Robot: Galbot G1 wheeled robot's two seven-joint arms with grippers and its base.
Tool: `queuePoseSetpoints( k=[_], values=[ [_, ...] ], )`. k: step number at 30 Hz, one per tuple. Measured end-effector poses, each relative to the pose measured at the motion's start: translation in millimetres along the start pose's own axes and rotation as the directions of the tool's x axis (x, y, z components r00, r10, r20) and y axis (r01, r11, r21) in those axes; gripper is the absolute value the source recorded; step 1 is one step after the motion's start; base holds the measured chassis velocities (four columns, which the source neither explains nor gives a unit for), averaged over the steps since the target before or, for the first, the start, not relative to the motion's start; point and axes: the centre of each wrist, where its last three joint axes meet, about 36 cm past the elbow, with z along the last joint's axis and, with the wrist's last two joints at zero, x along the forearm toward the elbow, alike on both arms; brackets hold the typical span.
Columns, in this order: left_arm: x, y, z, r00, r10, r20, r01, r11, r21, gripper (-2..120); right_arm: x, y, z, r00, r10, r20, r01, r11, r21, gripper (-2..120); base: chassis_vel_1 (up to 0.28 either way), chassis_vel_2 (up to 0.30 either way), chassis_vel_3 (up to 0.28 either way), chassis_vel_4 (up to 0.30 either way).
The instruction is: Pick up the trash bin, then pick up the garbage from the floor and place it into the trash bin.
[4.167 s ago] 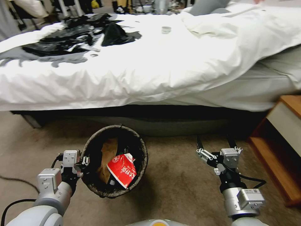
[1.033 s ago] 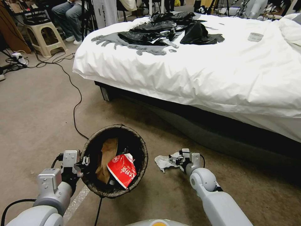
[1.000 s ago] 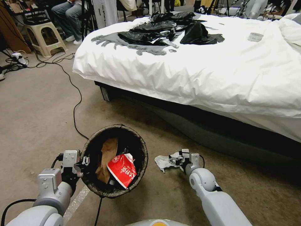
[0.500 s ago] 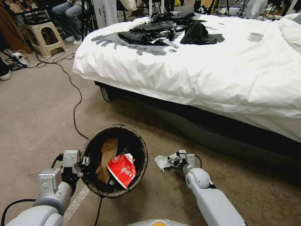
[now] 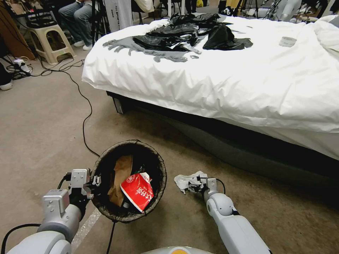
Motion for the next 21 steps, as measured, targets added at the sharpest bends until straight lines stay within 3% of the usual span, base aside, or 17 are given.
queuePoseSetpoints(
  k=[4,21],
  values=[
    [0.0,0.0,0.0,1.000,0.000,0.000,0.000,1.000,0.000,1,-0.7,0.1,1.6,1.000,-0.001,0.001,0.001,1.000,0.005,71,0.000,0.000,0.000,0.000],
    [0.0,0.0,0.0,1.000,0.000,0.000,0.000,1.000,0.000,1,-3.0,0.1,9.2,1.000,0.006,0.003,-0.006,1.000,0.009,10,0.000,0.000,0.000,0.000]
  ],
)
